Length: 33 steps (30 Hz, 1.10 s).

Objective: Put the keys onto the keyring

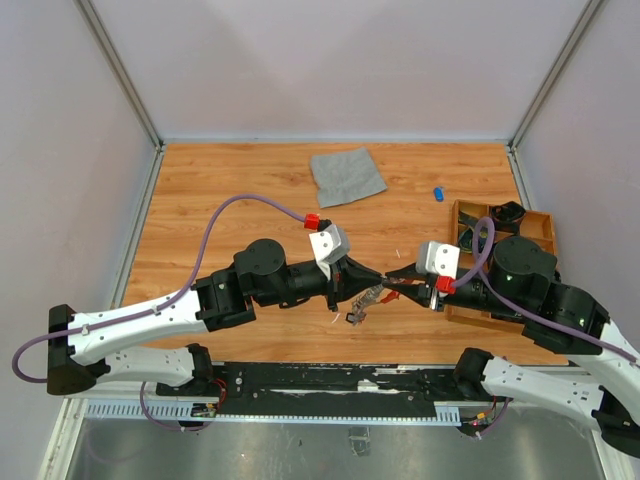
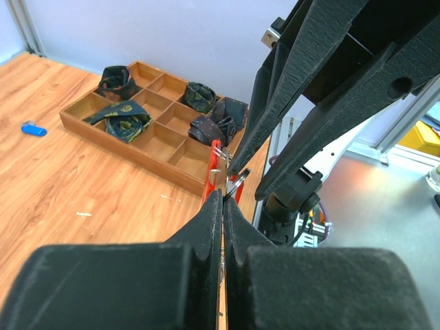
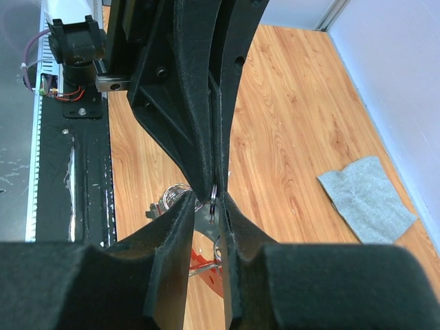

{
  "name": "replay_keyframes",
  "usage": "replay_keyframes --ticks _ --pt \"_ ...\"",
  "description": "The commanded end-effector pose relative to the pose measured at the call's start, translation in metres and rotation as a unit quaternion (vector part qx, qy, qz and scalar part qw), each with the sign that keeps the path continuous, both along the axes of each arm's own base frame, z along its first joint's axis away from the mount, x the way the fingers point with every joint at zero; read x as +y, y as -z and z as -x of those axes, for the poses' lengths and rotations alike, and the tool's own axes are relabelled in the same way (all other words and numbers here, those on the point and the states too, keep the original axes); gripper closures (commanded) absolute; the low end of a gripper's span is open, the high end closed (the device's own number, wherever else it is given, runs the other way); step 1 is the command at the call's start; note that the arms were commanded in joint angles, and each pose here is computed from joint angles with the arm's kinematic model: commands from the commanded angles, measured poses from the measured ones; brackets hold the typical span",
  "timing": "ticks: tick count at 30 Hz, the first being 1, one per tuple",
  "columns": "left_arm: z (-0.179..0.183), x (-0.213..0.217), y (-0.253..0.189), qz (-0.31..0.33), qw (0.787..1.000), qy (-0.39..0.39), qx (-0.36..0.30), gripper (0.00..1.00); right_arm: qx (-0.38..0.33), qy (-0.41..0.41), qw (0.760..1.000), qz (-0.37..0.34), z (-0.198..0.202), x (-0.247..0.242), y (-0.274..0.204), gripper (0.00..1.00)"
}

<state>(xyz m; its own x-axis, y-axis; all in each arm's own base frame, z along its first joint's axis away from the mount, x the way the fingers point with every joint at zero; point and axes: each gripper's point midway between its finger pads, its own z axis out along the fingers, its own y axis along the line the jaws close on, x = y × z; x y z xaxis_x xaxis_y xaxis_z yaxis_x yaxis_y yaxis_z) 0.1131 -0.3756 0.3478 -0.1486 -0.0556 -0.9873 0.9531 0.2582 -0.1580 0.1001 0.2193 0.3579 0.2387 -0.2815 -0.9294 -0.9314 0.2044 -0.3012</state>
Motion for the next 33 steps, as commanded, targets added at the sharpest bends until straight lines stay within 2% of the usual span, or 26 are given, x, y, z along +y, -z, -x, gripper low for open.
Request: replay_keyframes --ticks 1,4,10,17,19,22,24,26,33 --pt "0.001 0.0 -0.023 0.037 0.999 -0.002 -0.014 1.0 -0.004 0.012 1.0 0.007 -0.005 -0.003 0.001 0.78" --pt "0.001 0.001 -0.023 0.038 0.999 -0.003 -0.015 1.0 -0.002 0.016 1.0 0.019 -0.007 -0.003 0.006 0.82" --pt "0.0 0.003 -0.023 0.037 0.999 -0.008 -0.014 1.0 0.0 0.024 0.999 0.036 -0.012 -0.002 0.009 0.99" --pt "0.002 0.006 -0.024 0.04 0.999 -0.006 -0.019 0.99 -0.004 0.03 0.999 0.028 -0.012 -0.004 0.0 0.99" --pt "0.005 0.008 -0.024 0.043 0.999 0.003 -0.024 0.91 -0.007 0.027 0.999 0.023 -0.011 -0.006 -0.005 1.0" --pt "0.013 0.012 -0.029 0.055 0.998 0.021 -0.035 0.71 -0.012 0.017 1.0 0.016 -0.006 -0.007 -0.013 1.0" --pt "0.019 0.015 -0.032 0.061 0.997 0.035 -0.043 0.63 -0.014 0.006 1.0 0.011 -0.001 -0.008 -0.017 0.99" --pt "0.026 0.017 -0.036 0.064 0.995 0.052 -0.053 0.61 -0.015 -0.007 1.0 0.01 0.004 -0.009 -0.02 1.0" --pt "0.035 0.012 -0.045 0.056 0.992 0.084 -0.072 0.63 -0.011 -0.048 0.999 -0.002 0.02 -0.006 -0.029 0.99"
